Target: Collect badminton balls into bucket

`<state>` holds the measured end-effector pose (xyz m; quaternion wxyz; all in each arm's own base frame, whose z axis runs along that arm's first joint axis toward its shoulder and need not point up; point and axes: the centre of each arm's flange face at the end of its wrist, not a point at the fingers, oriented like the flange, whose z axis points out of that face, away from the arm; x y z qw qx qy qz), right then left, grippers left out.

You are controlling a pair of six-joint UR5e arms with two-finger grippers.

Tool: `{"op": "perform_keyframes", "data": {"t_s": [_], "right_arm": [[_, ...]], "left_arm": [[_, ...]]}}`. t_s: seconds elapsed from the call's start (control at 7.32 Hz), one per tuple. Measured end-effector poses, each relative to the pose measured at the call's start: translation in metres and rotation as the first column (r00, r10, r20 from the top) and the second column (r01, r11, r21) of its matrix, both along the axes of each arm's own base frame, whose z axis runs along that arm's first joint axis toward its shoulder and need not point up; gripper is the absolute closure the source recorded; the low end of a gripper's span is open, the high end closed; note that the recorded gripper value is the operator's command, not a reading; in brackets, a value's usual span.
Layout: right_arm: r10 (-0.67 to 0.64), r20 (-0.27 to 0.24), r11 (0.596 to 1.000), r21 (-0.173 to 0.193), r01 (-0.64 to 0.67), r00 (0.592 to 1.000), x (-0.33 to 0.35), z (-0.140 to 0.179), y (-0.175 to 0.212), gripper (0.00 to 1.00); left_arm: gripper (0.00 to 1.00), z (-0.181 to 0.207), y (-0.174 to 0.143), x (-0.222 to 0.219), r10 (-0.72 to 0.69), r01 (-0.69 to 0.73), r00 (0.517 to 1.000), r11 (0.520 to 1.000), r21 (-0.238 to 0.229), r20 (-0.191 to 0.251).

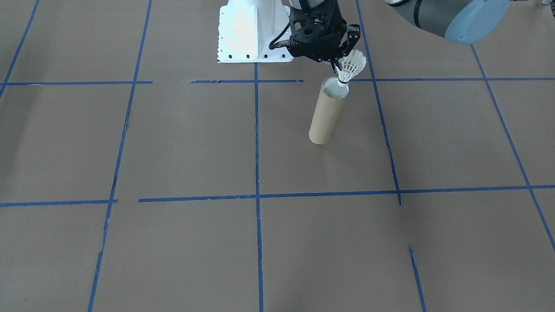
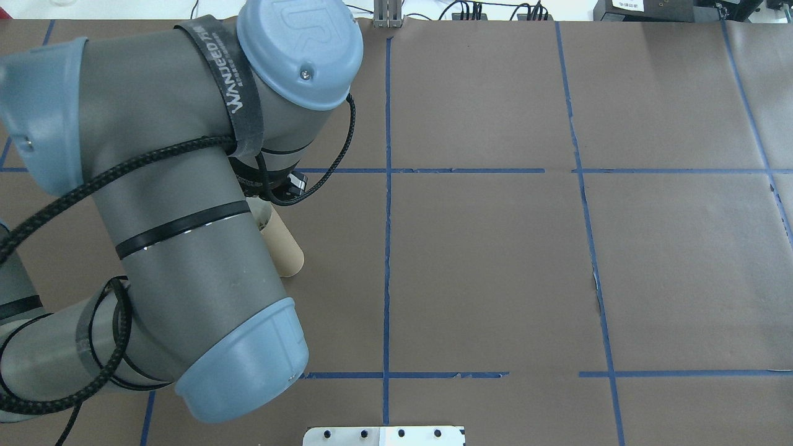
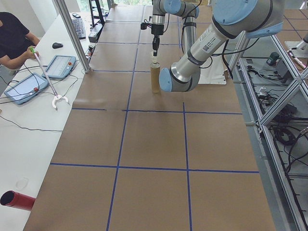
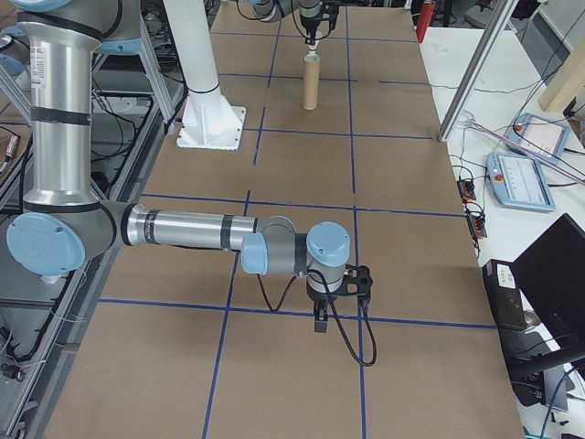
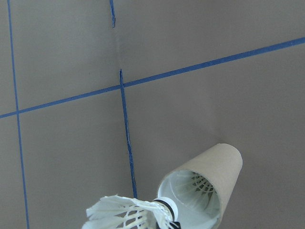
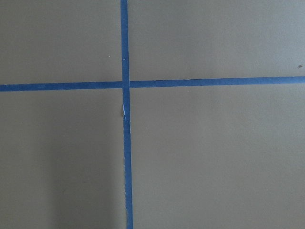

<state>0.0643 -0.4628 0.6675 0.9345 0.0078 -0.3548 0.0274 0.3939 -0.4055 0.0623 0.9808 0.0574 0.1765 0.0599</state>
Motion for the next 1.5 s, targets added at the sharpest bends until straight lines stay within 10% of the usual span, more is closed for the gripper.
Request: {"op": "perform_keyframes", "data": {"t_s": [0.41, 0.55, 1.5], "right_arm": [[0.0, 0.0, 1.0, 0.0, 0.0, 1.0, 0.0, 0.0, 0.0, 0.0], [0.0, 0.0, 1.0, 0.0, 0.0, 1.0, 0.0, 0.0, 0.0, 0.0], [0.0, 0.0, 1.0, 0.0, 0.0, 1.0, 0.0, 0.0, 0.0, 0.0]], "left_arm": [[0.9, -0.001, 0.007, 0.01, 0.015, -0.015, 1.0, 1.0, 0.001, -0.013], [0.01, 0.0, 0.007, 0.011, 0.016, -0.016, 1.0, 1.0, 0.004, -0.015], [0.0, -0.003, 0.01, -0.014, 0.002, 0.004, 0.996, 0.998, 0.061, -0.095]]}}
